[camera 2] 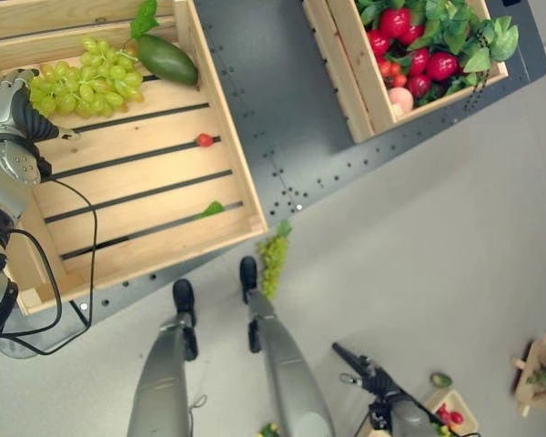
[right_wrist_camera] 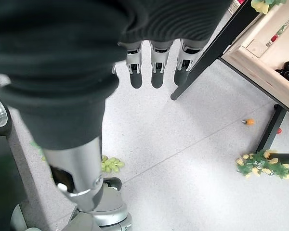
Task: Pick up the fruits from the basket on one side to the basket on the other side
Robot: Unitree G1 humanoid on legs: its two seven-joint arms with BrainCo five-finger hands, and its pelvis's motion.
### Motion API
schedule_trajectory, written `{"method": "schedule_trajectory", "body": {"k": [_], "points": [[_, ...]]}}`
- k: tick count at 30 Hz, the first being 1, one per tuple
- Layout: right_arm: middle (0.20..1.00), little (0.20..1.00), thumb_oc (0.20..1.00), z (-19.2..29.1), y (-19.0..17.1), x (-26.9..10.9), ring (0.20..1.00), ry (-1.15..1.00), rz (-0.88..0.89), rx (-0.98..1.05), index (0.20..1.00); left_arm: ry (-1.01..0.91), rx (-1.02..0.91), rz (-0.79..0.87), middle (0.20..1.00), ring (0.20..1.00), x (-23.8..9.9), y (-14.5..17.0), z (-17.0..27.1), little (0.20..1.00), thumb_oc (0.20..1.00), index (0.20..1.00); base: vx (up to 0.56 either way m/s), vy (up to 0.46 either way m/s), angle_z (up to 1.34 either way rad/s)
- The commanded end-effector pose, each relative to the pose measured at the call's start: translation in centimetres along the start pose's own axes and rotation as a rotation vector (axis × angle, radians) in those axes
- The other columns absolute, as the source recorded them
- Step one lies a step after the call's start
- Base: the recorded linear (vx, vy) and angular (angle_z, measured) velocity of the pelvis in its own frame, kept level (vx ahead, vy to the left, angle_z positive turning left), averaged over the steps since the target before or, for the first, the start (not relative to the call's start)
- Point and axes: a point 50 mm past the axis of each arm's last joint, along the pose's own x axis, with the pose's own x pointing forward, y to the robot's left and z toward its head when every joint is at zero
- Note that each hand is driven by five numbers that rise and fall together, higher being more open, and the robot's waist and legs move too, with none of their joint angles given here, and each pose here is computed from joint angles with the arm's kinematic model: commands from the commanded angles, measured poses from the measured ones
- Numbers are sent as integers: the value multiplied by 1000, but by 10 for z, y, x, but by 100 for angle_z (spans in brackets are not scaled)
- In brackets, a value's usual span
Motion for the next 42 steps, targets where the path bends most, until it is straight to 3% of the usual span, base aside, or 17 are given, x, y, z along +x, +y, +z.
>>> {"method": "schedule_trajectory", "body": {"k": [1, 42], "points": [[1000, 1000, 1000, -9, -22, -7, 1000, 43, -58, -44, 1000, -28, -13, 45, 1000, 1000, 0, 7, 1, 1000, 1000, 1000, 27, 11, -5], [1000, 1000, 1000, -22, -13, -8, 1000, 104, -25, -30, 1000, 13, 30, 82, 1000, 1000, -7, 19, -30, 1000, 1000, 1000, 20, 21, -8]]}}
